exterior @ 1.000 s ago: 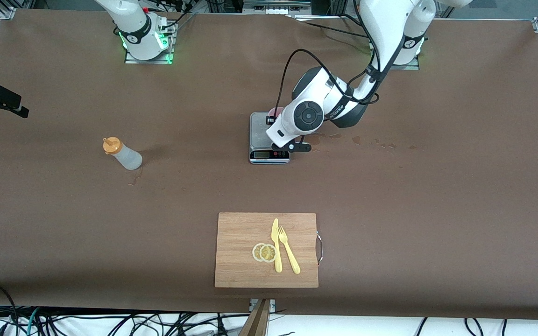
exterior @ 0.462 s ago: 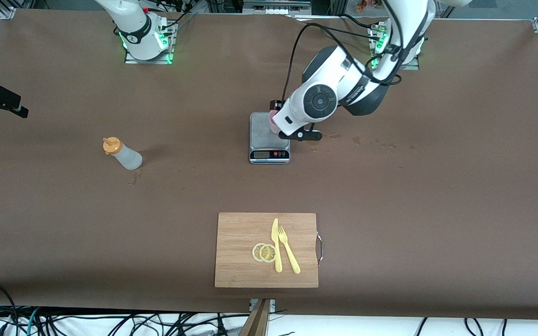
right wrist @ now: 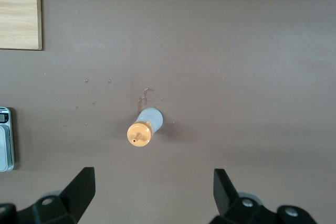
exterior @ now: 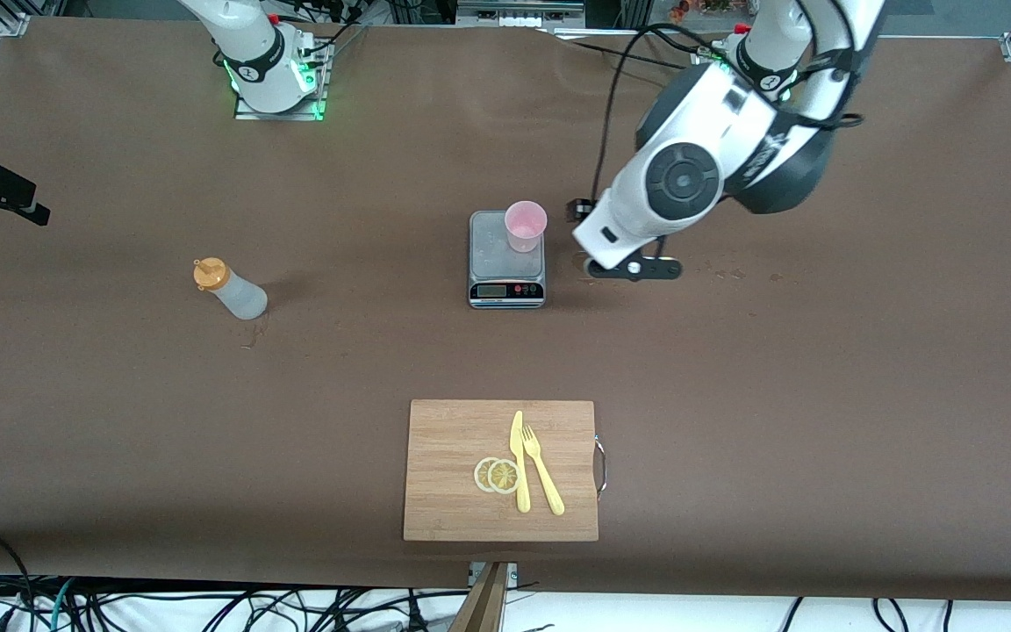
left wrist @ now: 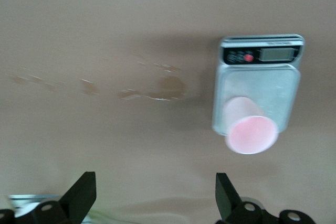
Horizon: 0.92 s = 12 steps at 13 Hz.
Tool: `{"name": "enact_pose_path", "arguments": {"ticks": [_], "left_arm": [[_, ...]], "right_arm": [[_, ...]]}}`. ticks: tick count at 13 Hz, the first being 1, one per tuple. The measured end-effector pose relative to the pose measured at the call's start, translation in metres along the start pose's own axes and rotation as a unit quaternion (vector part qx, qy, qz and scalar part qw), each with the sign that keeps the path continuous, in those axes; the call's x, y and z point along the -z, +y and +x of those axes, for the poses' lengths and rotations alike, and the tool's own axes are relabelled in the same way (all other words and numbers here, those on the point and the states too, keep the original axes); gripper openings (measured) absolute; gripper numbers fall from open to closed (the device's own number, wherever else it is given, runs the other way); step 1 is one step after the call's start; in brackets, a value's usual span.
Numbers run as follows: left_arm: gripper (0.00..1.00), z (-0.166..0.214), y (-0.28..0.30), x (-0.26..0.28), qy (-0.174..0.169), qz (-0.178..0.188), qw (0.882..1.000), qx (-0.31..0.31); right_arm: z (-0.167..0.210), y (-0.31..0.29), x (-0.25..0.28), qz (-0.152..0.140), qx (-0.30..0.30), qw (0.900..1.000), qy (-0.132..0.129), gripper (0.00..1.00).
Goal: Add sauce to pink cup with both arms
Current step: 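Open the left gripper and withdraw it from the cup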
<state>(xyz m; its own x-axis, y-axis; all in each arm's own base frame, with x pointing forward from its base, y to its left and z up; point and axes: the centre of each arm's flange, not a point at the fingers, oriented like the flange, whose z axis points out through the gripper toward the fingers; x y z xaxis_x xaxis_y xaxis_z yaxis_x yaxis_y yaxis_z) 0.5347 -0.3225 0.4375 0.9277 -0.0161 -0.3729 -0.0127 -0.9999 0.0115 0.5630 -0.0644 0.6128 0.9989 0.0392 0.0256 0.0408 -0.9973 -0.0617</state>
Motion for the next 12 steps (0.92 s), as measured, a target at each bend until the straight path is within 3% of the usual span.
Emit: {"name": "enact_pose_path", "arguments": {"ticks": [8,10,12], "left_arm": [[1.00,0.026,-0.178,0.086,0.066,-0.014,0.995,-0.069],[1.00,0.015,-0.208,0.101,0.114,-0.006,0.992,-0.059],[1.00,-0.009,-0.243,0.114,0.148,-0.002,0.988,-0.033]], "right_arm": [[0.003,-0.001,-0.005,0.000,0.011,1.000,-0.002,1.00],[0.010,-0.003,-0.021,0.002,0.046,0.999,-0.018,1.00],[0.016,-0.001,-0.038,0.006,0.129,0.991,-0.032,1.00]]}}
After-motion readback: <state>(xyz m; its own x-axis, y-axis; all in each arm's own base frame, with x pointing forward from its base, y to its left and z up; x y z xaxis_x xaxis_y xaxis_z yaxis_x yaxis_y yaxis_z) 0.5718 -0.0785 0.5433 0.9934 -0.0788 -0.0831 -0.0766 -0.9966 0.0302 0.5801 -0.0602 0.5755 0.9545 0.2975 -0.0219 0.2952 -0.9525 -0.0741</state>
